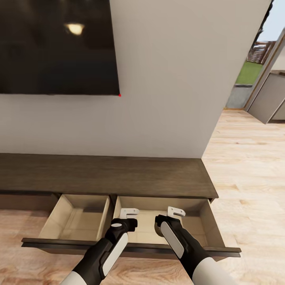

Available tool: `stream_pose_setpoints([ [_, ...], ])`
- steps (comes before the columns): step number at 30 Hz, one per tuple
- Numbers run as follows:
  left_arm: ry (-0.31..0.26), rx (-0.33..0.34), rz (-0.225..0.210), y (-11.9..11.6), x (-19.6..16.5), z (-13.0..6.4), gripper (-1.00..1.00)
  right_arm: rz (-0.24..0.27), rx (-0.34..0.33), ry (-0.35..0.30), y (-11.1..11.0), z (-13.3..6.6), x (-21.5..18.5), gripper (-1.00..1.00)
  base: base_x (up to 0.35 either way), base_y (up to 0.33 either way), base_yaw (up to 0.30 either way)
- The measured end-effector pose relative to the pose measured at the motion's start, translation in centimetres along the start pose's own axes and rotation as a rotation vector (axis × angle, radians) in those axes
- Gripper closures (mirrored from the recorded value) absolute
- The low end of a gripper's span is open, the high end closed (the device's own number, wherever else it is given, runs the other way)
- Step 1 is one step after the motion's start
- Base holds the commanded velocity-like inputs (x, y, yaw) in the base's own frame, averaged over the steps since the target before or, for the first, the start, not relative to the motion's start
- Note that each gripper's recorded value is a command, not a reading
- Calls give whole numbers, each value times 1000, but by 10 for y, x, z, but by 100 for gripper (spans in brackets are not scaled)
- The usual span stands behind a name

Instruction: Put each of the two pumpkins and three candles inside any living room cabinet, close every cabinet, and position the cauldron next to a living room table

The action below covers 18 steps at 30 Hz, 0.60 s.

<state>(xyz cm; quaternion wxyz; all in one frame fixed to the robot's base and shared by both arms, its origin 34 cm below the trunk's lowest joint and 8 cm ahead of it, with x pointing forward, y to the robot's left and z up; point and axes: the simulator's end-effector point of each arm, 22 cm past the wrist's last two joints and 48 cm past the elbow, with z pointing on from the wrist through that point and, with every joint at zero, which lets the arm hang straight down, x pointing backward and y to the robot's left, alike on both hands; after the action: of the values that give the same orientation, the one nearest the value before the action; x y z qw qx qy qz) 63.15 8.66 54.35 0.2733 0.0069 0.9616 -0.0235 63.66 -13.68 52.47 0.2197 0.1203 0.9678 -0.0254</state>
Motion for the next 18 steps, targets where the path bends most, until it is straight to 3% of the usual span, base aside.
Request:
stream_pose_setpoints([
  [10,-1,-1,0,1,12,15,100,0,0,-1,-1,16,10,100,0,0,0],
  [18,-8,2,2,0,9,14,100,13,-1,-15,0,16,7,100,10,0,0],
])
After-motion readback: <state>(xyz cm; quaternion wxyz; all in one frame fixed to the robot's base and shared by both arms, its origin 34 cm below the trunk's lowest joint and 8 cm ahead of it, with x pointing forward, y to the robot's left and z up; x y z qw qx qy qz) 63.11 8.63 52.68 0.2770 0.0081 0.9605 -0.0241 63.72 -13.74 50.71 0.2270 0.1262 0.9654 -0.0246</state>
